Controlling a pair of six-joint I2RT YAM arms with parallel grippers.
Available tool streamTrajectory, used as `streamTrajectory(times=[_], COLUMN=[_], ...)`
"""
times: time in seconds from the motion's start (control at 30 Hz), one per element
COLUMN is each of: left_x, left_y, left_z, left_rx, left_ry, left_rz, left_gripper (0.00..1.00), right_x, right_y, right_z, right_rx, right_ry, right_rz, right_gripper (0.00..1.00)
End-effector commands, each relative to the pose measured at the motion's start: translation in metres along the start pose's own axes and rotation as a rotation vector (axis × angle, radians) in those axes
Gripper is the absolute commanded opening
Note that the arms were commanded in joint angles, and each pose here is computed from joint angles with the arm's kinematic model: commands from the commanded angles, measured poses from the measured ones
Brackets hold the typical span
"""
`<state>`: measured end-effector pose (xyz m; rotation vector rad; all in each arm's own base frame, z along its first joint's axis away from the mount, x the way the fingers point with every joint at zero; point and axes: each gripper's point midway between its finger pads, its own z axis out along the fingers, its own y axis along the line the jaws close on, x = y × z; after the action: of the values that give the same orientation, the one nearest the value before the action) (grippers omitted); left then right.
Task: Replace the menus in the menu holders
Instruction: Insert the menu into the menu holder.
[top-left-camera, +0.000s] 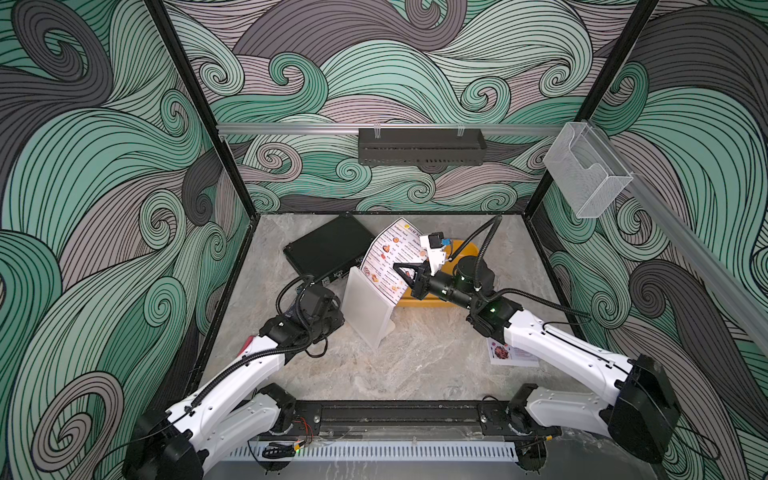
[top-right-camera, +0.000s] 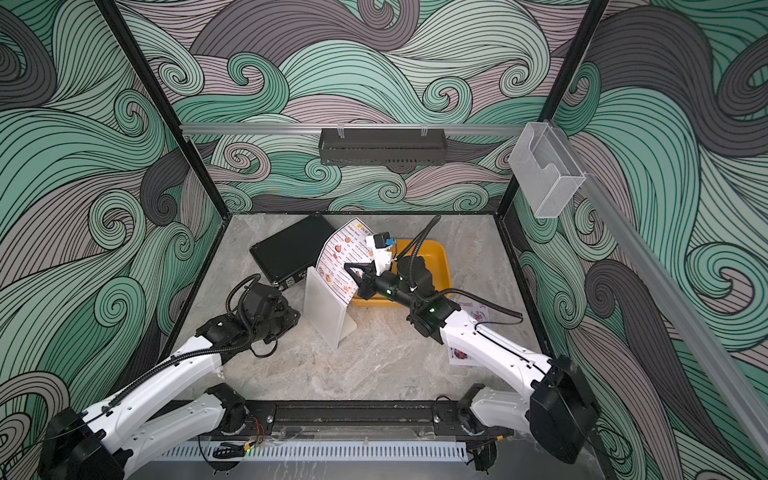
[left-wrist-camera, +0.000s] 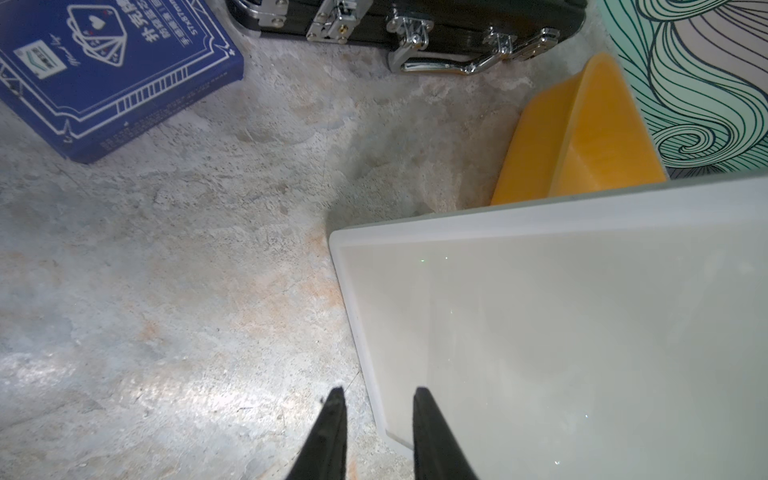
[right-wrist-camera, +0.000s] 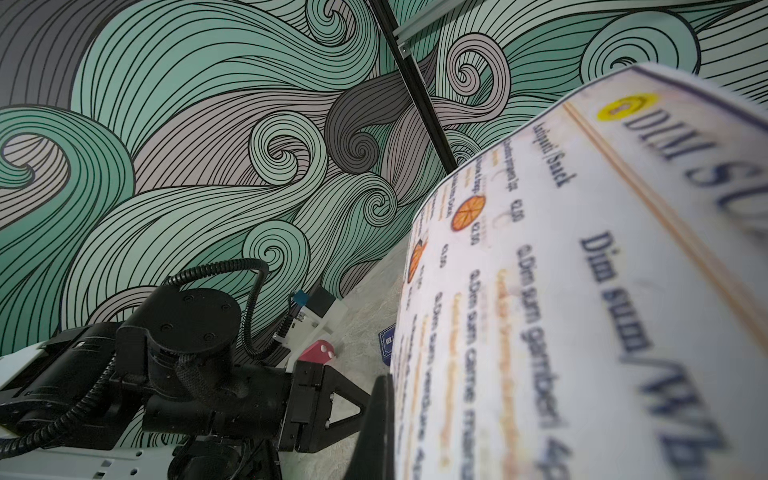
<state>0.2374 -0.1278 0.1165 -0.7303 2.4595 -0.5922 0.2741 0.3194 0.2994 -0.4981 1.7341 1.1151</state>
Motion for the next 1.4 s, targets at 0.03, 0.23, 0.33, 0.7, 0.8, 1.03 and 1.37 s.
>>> streamTrajectory(times=[0.03,0.23,0.33,0.7,0.8,1.03,1.37], left_x=[-0.004,-0.004,-0.004,0.003,0.008,0.010,0.010], left_y=[-0.003,-0.002,-0.002,-0.026,-0.034,-0.038,-0.035], left_z=[-0.003,-0.004,-0.005,0.000,0.003,0.006,0.007], left_rx=[-0.006,-0.007,-0.007,0.081,0.105,0.116,0.110], left_ry=[-0.012,-0.012,-0.015,0.051,0.085,0.097,0.094], left_rz=[0.001,0.002,0.002,0.071,0.092,0.095,0.089], left_gripper=[0.28,0.28,0.28,0.26,0.25,0.24,0.24], right_x=[0.005,0.008,0.005,-0.012,-0.017,-0.011,-0.009], right_y=[0.002,0.001,-0.002,0.010,0.013,0.012,0.020], right_z=[-0.004,-0.005,-0.008,-0.019,-0.021,-0.016,-0.012], right_rx=[0.014,0.032,0.055,0.017,0.014,0.013,-0.016], right_ry=[0.007,0.007,-0.008,-0.096,-0.112,-0.093,-0.094], right_rz=[-0.034,-0.051,-0.060,-0.057,-0.054,-0.045,-0.023], right_gripper=[0.00,0.00,0.00,0.00,0.00,0.00,0.00])
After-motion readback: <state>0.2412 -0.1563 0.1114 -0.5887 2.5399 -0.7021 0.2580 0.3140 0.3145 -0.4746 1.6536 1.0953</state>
